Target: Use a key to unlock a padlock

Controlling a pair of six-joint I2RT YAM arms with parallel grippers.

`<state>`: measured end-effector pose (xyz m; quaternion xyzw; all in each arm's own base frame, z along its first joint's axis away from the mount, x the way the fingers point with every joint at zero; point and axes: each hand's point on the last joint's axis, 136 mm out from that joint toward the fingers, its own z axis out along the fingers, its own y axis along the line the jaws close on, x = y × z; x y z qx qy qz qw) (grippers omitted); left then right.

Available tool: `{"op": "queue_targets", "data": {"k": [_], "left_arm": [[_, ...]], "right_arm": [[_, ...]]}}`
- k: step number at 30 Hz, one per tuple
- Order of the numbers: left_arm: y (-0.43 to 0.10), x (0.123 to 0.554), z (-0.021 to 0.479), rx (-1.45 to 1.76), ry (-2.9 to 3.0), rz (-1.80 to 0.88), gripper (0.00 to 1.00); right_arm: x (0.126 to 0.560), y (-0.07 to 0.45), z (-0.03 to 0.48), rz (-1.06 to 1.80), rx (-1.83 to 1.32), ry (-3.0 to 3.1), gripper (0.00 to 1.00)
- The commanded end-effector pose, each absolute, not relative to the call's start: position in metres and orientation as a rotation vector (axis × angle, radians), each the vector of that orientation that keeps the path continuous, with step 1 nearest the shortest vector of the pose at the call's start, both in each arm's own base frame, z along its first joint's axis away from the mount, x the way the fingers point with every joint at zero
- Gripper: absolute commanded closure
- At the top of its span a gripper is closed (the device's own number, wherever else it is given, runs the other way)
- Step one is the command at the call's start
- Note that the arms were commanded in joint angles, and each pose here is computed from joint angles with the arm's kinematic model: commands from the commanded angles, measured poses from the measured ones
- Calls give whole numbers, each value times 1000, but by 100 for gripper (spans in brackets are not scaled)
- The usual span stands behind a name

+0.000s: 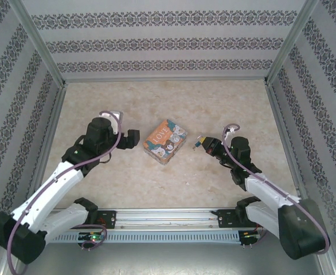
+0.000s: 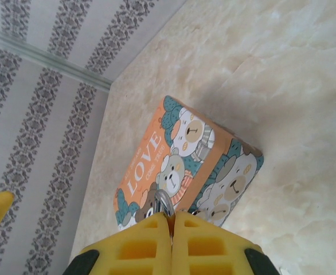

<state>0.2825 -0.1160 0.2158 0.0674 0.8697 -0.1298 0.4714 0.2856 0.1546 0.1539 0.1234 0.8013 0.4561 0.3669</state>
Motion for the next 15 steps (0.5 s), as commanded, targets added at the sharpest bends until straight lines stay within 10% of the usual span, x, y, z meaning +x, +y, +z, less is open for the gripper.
{"op": "queue_targets", "data": {"k": [1,15], "left_arm": [[-101,281,222,185,2025,-234,1],[-84,269,184,198,1954,-147,1]], "right_arm": [[273,158,158,1162,256,2142,100],[217,162,165,1162,113,2405,100]]}}
